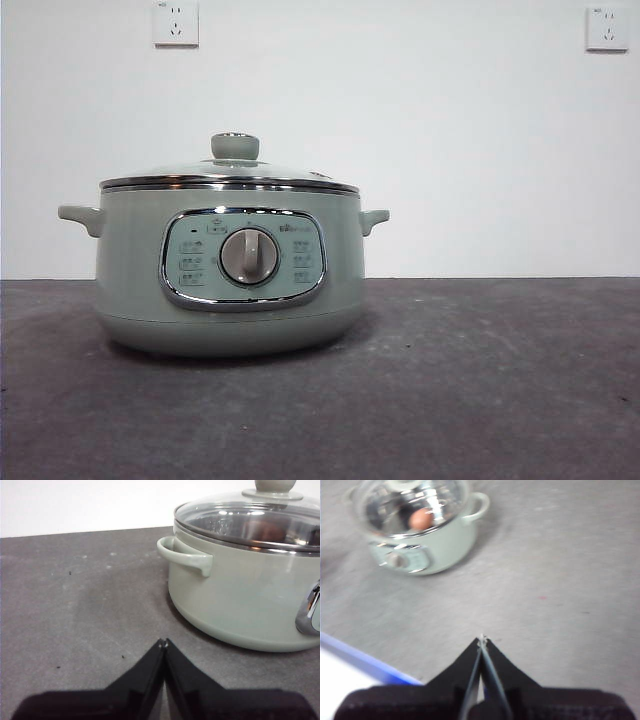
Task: Pick up the egg,open the lid,put the egg in the pot,close the lid
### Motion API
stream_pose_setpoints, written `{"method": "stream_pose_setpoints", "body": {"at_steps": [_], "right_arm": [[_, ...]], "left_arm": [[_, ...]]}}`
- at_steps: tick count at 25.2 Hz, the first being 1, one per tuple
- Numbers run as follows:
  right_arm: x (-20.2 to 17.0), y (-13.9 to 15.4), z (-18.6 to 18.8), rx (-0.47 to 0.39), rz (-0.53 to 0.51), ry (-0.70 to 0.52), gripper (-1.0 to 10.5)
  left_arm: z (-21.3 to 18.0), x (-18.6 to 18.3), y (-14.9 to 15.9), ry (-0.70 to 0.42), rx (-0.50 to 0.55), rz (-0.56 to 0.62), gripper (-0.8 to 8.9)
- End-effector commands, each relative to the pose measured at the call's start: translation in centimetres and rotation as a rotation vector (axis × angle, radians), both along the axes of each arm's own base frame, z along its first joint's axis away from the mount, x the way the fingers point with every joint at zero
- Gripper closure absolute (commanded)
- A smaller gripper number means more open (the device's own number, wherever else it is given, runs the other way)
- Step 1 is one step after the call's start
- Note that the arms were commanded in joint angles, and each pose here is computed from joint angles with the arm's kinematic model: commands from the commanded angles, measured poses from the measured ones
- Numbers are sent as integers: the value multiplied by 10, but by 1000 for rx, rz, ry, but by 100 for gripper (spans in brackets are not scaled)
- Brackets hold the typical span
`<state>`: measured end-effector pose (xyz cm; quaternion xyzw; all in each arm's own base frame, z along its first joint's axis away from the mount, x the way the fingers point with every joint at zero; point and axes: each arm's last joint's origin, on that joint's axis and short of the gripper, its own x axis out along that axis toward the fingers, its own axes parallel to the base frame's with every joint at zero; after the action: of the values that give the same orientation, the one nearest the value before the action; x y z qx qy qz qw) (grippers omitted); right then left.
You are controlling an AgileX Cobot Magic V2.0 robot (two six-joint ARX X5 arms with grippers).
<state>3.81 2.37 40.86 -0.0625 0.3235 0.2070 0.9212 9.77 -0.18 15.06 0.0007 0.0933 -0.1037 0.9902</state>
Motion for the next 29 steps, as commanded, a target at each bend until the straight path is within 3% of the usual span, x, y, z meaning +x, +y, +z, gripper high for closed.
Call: {"method": "stream_pose_setpoints", "body": {"at_steps": [1,3,5,8,10,21,29], "right_arm": [[-2,-7,3,0,-72,-100,944],[-3,-13,8,90,-171,-272,944],[-5,-16,0,135,-198,-457,944],[3,-19,-40,108,-297,-651,944],[16,-21,-78,105,-353,-696,944],[52,-21,-218,181,-425,-554,944],[57,-21,-258,173,-437,-456,944]], "left_arm": [[-4,1,0,15,-6,6,817],[-4,1,0,19,-6,6,817],[-4,1,0,19,-6,6,817],[-4,1,0,19,-6,6,817],[-4,1,0,19,-6,6,817],[-4,1,0,20,-6,6,817],[-4,1,0,20,-6,6,817]]}}
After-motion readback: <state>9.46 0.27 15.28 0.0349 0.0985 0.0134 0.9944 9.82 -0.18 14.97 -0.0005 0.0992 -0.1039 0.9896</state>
